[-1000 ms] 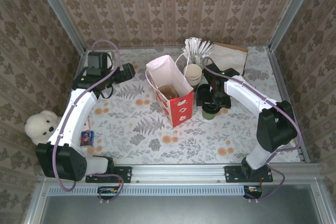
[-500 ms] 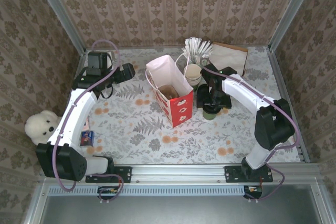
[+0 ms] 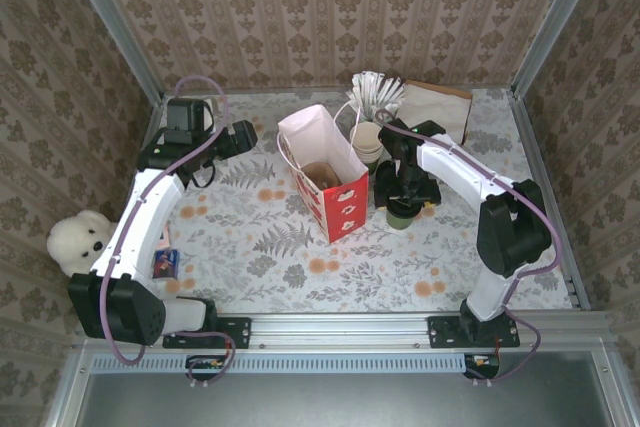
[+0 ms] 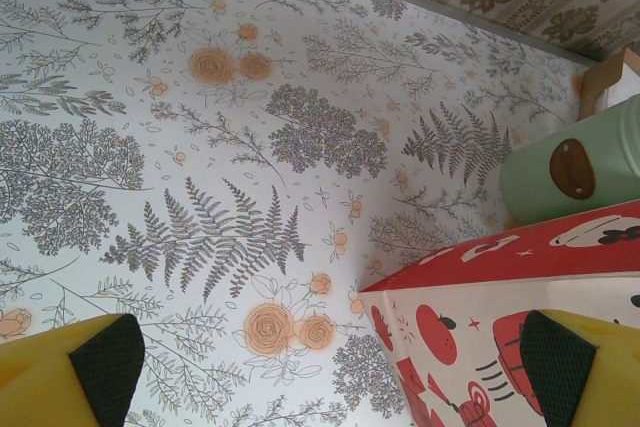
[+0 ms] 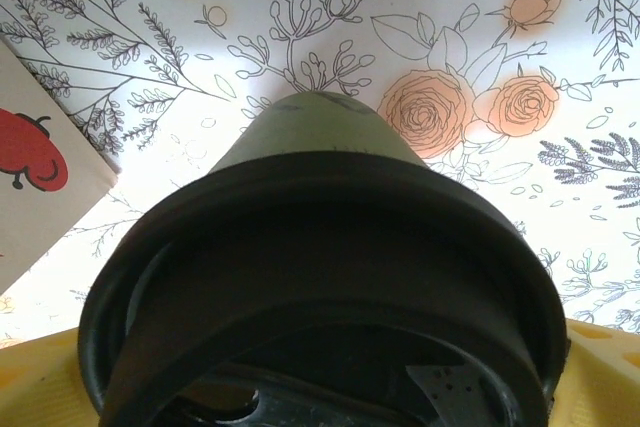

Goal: Pack the takeout coffee

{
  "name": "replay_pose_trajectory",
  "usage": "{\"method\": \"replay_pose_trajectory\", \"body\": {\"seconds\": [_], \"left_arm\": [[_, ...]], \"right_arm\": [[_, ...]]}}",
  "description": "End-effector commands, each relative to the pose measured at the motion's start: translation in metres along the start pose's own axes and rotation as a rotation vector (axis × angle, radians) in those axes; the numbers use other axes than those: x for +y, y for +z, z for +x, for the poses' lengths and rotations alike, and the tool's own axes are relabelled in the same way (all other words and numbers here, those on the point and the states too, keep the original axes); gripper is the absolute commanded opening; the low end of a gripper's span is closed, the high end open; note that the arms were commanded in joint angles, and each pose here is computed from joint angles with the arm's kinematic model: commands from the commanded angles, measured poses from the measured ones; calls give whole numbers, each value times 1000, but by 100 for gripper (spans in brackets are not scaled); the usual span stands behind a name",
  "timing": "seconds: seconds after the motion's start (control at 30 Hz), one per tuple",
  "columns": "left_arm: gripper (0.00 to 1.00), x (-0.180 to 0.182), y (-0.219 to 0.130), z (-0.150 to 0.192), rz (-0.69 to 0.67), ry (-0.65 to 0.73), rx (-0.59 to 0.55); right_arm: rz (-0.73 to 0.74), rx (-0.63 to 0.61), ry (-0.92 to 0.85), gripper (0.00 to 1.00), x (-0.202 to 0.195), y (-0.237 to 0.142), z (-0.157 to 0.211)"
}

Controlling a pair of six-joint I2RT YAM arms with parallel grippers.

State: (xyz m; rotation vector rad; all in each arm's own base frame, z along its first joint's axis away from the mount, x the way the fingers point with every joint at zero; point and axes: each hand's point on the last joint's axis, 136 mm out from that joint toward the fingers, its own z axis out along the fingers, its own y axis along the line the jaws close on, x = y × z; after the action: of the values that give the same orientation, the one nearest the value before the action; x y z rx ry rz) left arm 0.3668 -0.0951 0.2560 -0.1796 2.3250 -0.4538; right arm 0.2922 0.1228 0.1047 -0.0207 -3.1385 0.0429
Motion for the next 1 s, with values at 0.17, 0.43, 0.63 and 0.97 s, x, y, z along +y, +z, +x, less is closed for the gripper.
{"method": "replay_pose_trajectory", "body": {"seconds": [0.17,0.43,0.63,0.97], "left_arm": [[100,-2,-4,-8,6,-3,-6],[100,0,-7,-7,3,2,-8],[100,0,-8,-7,3,1,-11],[100,1,-8,-6,6,0,-10]], "right_arm": [[21,17,-11,97,-1,3,2],[14,15,-7,99,1,7,0],[15,19,-9,100,1,11,0],[5,16,15,98,0,15,3]]}}
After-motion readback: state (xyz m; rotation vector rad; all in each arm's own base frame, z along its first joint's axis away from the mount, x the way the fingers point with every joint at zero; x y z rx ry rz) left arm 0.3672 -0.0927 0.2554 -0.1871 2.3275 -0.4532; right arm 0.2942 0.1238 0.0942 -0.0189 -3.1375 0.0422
